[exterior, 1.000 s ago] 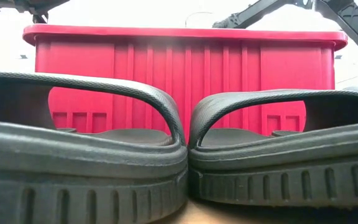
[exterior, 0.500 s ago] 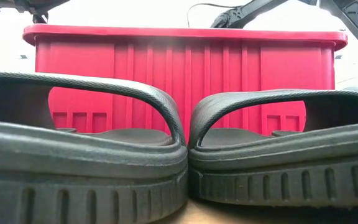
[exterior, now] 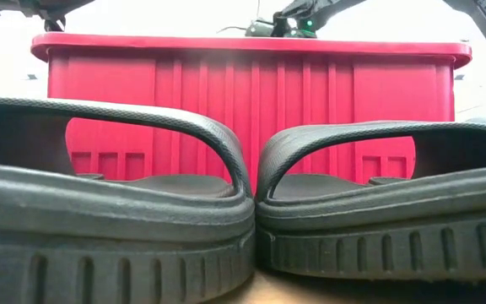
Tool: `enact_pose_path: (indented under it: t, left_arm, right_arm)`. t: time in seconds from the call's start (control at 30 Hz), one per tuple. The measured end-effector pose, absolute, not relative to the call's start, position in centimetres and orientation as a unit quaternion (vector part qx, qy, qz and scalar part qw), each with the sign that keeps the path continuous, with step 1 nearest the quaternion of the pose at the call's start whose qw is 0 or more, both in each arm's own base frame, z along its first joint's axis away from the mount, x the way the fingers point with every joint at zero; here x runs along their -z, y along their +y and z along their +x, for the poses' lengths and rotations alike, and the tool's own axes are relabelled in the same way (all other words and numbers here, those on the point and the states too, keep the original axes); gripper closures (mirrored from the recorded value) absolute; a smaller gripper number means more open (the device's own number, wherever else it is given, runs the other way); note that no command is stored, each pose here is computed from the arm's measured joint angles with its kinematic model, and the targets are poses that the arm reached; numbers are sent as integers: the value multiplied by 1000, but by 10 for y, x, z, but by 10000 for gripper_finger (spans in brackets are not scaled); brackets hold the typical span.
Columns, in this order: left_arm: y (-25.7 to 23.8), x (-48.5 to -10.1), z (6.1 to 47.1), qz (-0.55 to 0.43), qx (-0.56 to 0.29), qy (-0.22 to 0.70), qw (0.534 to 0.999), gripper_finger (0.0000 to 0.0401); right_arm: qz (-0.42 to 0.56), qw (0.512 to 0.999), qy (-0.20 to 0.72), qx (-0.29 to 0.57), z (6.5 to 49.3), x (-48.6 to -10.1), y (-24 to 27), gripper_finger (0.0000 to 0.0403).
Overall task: Pick and place slides into bin
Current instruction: Put the black slide into the red bin
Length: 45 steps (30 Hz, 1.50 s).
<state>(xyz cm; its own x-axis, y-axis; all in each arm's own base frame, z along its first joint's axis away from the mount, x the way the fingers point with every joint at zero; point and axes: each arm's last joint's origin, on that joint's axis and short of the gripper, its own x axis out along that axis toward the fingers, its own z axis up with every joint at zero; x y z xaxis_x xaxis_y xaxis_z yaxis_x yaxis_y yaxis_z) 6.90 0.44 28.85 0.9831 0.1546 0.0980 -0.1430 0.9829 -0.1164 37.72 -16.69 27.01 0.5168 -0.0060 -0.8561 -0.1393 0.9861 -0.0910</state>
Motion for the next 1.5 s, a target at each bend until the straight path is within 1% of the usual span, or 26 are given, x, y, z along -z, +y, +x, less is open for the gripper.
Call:
enact_pose_path:
  t: [0.03, 0.07, 0.1, 0.27, 0.43, 0.53, 0.6, 0.73, 0.8, 0.97, 1.13, 1.27, 1.33, 1.4, 1.5]
  left_arm:
    - [4, -289, 69, -55, -75, -53, 994, 384]
    - [4, -289, 69, -55, -75, -53, 994, 384]
    - [4, -289, 69, -55, -75, -53, 994, 384]
    - [4, -289, 69, -55, -75, -53, 994, 384]
    - [4, -289, 69, -55, -75, -54, 994, 384]
    - [4, -289, 69, -55, -75, -53, 994, 384]
    - [4, -289, 69, -55, -75, -53, 994, 384]
    - [4, -289, 69, -55, -75, -54, 994, 384]
    - [4, -289, 69, -54, -75, -53, 994, 384]
    - [4, -289, 69, -55, -75, -53, 994, 384]
    - [4, -289, 69, -55, -75, -53, 994, 384]
    - [4, -289, 69, -55, -75, -54, 994, 384]
    - [4, -289, 69, -55, -75, -53, 994, 384]
    - [4, -288, 69, -55, -75, -53, 994, 384]
    - [4, -289, 69, -55, -75, -53, 994, 384]
  right_arm:
    - [-75, 868, 490, -41, 380, -268, -165, 372]
    - [-77, 868, 489, -42, 382, -266, -164, 387]
    - [-76, 867, 491, -44, 383, -264, -163, 392]
    - [-46, 854, 517, -43, 389, -244, -165, 401]
    - [-16, 847, 530, -31, 393, -228, -168, 402]
    - [8, 843, 535, -59, 397, -216, -167, 403]
    - [18, 836, 544, -72, 400, -205, -165, 403]
    - [7, 812, 581, -53, 402, -187, -164, 403]
    - [16, 801, 596, -54, 401, -179, -165, 403]
    - [45, 788, 612, -40, 396, -177, -168, 403]
    - [39, 799, 598, -44, 393, -191, -169, 403]
    - [12, 814, 579, -43, 388, -214, -165, 403]
    - [-1, 828, 559, -41, 384, -235, -159, 403]
    - [-11, 851, 522, -50, 377, -265, -148, 403]
    - [-27, 895, 433, -104, 359, -322, -118, 403]
